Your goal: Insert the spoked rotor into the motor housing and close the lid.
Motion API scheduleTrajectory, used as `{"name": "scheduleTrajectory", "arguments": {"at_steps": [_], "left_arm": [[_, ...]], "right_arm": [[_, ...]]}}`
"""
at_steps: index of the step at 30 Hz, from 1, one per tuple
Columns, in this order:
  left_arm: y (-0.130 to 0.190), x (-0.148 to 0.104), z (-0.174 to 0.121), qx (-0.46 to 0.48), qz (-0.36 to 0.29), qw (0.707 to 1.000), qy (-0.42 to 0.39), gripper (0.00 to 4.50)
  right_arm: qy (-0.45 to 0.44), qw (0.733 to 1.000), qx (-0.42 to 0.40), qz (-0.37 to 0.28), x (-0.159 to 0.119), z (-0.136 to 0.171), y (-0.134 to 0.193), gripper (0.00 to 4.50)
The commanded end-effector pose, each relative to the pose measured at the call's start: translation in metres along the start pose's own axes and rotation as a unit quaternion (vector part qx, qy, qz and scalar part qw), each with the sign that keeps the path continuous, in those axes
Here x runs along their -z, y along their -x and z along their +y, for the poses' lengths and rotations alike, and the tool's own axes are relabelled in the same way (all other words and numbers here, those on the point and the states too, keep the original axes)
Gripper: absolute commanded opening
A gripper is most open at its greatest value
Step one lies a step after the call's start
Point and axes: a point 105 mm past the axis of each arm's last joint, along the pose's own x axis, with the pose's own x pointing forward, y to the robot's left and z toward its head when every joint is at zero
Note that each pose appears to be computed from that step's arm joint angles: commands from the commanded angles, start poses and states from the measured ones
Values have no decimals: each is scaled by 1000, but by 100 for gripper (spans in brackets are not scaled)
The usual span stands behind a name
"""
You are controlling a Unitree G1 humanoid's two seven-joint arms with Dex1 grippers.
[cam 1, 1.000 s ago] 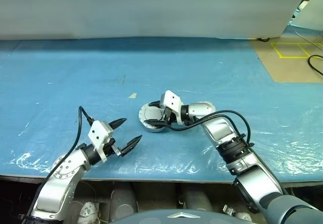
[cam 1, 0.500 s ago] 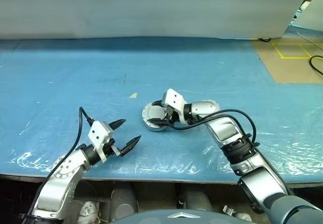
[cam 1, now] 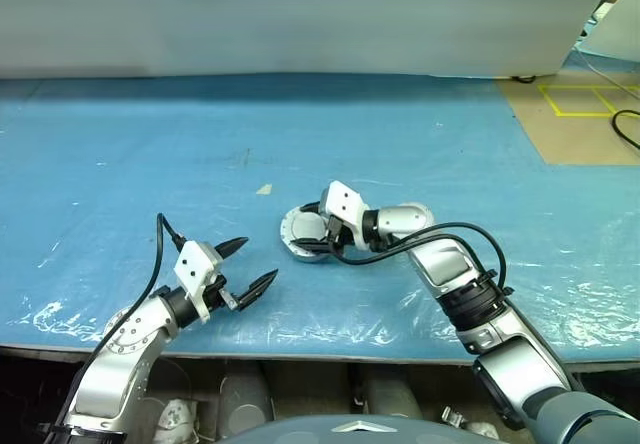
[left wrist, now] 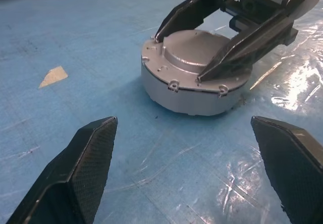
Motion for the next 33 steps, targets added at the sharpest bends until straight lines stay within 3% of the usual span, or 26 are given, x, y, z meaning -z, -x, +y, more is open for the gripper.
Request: {"name": "scheduleTrajectory", "arguments": {"at_steps": [1,12,17,26,33], "left_arm": [[0,-9,0,0,-15,1000,-16,450],[-22,-19,6,14,-24,999,-25,450],[-39,-20,5,44,-17,999,-20,326],[-64,-15,19,16,3,998,-57,11],[-71,-8,15,26,24,997,-64,5]], "right_arm": [[-26,999,-19,32,16,11,-4,300],[-32,998,-12,49,20,4,-3,300],[-33,998,-5,44,18,2,-3,300],[-35,999,8,41,17,-3,1,300],[-35,999,13,39,15,-4,3,300]]}}
